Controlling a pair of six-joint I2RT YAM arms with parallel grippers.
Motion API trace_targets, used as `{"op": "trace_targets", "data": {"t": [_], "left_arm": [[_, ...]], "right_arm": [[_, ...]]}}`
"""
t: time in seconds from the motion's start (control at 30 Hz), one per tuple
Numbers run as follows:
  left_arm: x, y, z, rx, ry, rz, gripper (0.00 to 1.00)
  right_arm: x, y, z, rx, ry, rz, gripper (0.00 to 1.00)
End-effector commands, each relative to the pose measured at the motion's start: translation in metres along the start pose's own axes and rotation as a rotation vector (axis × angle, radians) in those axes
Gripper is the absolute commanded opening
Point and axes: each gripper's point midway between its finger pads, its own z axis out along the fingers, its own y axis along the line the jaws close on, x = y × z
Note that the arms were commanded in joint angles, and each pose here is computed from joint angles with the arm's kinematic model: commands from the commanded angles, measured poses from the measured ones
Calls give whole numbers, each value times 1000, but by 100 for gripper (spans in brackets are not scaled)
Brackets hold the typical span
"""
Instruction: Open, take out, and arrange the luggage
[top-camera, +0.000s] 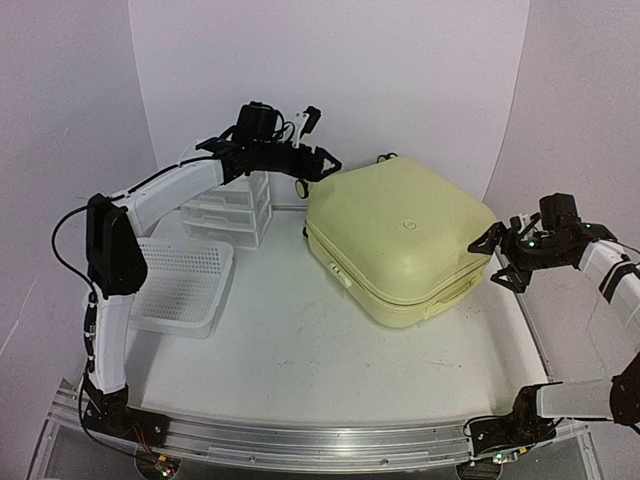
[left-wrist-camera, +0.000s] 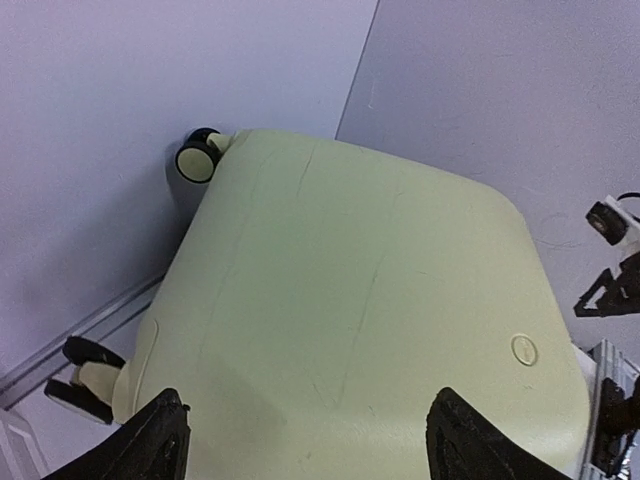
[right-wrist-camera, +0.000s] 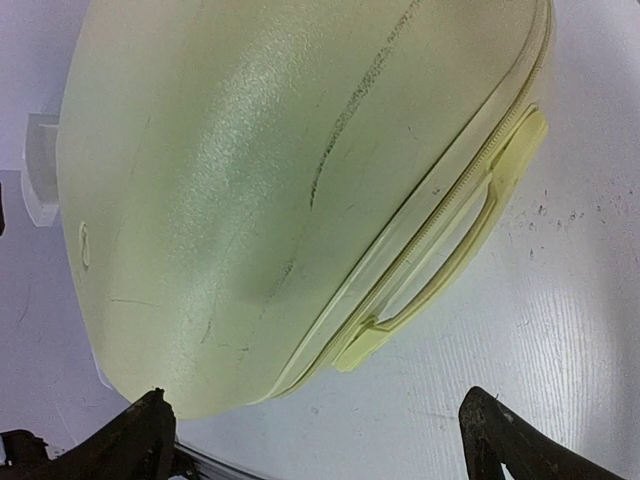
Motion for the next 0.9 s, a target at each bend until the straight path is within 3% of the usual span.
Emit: {"op": "trace_targets", "data": {"t": [0.0,0.23,0.47,0.7,0.87], "left_arm": [[20,27,33,-154,81,84,83],[5,52,57,-221,-14,150,90],[38,56,71,-182,48,74,92],[103,18,78,2,214,-179,82],[138,-34,68,87,320,-188,80]], "right_arm": [[-17,24,-11,-82,-75,-18,98],[-18,14,-5,-54,-85,10,98],[-20,1,0,-1,-104,38,98],[-24,1,-4,11,-127,24,98],[-22,-11,-7,66,-153,15,98]]}}
